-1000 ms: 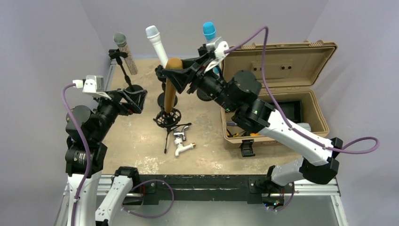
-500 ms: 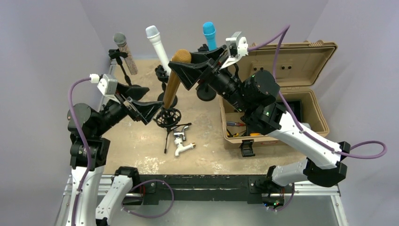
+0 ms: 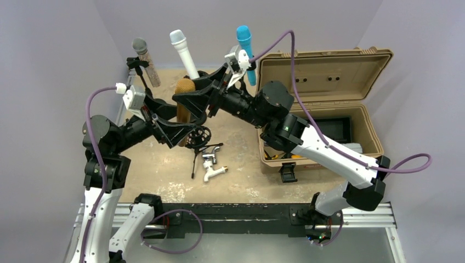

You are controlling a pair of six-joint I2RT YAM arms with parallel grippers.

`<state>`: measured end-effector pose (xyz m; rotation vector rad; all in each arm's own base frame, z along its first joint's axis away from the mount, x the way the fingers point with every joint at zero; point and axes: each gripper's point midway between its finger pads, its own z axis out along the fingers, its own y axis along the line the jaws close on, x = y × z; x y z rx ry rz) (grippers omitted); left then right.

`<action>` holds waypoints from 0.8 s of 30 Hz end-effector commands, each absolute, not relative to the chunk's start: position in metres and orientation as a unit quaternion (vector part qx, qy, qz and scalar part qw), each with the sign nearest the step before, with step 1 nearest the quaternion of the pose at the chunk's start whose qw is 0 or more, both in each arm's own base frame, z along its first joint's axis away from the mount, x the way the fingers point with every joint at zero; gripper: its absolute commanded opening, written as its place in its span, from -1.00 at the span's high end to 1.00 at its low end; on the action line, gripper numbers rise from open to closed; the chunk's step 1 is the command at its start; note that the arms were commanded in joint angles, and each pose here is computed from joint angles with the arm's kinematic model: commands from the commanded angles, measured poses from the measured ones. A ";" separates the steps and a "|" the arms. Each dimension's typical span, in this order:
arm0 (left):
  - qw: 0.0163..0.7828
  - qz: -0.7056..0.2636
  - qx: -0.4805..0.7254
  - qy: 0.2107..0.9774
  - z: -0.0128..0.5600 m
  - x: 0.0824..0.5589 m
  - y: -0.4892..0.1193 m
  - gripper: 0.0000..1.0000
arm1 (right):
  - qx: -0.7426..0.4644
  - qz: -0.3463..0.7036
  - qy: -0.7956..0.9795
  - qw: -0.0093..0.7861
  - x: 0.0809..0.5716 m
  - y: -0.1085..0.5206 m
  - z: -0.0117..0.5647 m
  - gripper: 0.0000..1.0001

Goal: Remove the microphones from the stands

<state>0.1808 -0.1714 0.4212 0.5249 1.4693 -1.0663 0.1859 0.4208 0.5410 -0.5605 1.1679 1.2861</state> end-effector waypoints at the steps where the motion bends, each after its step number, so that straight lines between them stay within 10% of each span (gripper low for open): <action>1: 0.602 -0.452 0.240 0.613 0.432 0.176 -0.172 -0.52 | -0.244 0.592 0.471 0.608 0.171 0.417 0.562 1.00; 15: 0.627 -0.414 0.219 0.623 0.432 0.182 -0.161 0.52 | -0.244 0.579 0.480 0.612 0.178 0.421 0.558 1.00; 24: 0.635 -0.395 0.199 0.633 0.430 0.190 -0.154 1.00 | -0.227 0.562 0.485 0.630 0.183 0.409 0.560 0.11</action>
